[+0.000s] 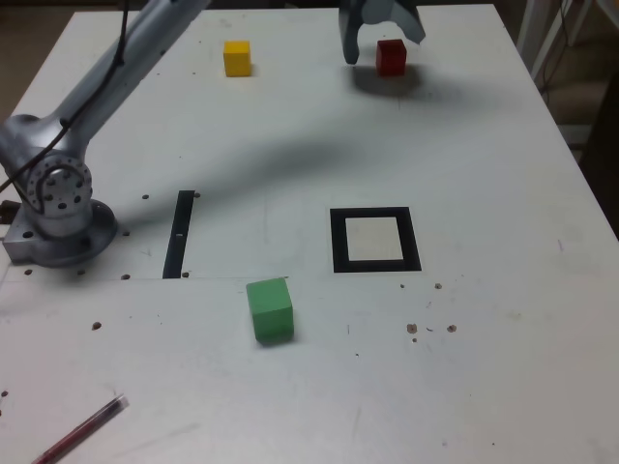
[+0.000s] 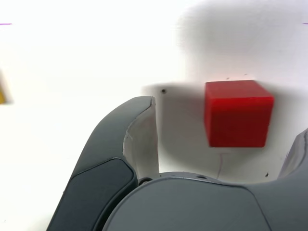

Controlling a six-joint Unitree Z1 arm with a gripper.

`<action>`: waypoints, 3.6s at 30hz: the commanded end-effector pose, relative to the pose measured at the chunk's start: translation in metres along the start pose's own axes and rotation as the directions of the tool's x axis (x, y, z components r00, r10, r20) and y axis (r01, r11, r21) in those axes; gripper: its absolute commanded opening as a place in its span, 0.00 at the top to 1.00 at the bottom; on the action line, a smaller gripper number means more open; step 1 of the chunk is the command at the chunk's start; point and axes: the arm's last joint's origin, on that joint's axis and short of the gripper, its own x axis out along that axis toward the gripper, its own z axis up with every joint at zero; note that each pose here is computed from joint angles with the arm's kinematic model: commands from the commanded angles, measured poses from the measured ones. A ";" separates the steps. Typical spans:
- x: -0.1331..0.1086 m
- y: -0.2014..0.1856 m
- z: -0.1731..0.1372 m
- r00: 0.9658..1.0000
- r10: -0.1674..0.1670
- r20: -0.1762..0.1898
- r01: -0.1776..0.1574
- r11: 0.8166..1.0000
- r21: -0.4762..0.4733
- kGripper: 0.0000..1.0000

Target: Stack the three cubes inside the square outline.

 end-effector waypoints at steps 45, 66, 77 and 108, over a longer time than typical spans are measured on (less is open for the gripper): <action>0.003 -0.002 0.015 0.998 0.009 0.066 -0.006 0.999 -0.041 0.49; -0.042 -0.026 0.010 0.994 0.013 0.112 -0.016 0.999 0.029 0.73; -0.127 -0.142 -0.023 0.997 0.023 0.067 -0.030 0.993 0.114 0.73; -0.090 -0.311 -0.068 0.998 -0.054 0.020 0.053 0.996 0.069 0.73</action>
